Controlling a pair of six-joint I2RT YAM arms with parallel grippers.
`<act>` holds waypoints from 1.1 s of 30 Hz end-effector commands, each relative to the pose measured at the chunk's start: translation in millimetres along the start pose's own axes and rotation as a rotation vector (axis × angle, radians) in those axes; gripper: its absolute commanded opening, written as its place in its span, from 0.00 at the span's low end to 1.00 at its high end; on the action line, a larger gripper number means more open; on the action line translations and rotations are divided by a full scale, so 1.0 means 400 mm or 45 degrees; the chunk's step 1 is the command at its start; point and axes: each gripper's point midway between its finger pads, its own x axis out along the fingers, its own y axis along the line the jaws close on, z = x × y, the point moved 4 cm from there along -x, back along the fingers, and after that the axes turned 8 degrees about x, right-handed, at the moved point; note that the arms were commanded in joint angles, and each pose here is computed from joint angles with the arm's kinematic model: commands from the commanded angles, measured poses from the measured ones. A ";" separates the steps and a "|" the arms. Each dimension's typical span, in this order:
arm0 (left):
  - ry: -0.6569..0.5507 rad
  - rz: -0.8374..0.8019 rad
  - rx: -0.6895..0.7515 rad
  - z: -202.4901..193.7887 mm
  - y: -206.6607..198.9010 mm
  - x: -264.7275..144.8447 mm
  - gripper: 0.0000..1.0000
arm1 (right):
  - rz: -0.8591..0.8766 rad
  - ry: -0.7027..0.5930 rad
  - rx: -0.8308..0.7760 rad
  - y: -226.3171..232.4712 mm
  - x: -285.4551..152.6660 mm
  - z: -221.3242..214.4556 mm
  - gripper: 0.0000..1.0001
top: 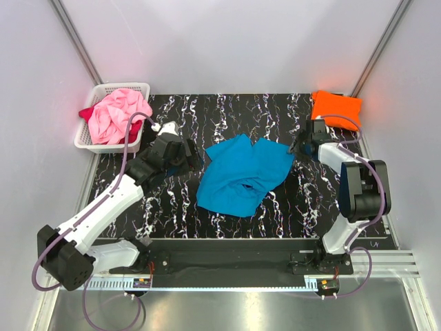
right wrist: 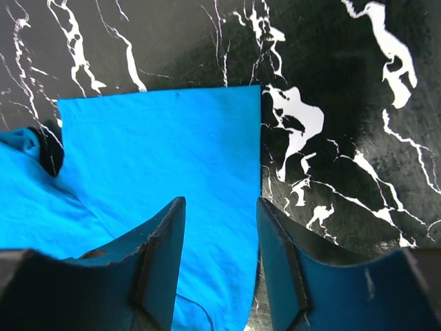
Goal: Fold and stack the t-shirts
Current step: Flatten the tshirt out
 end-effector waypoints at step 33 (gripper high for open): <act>0.015 -0.058 0.032 -0.001 -0.054 0.025 0.89 | 0.008 0.031 0.052 -0.046 -0.072 -0.042 0.52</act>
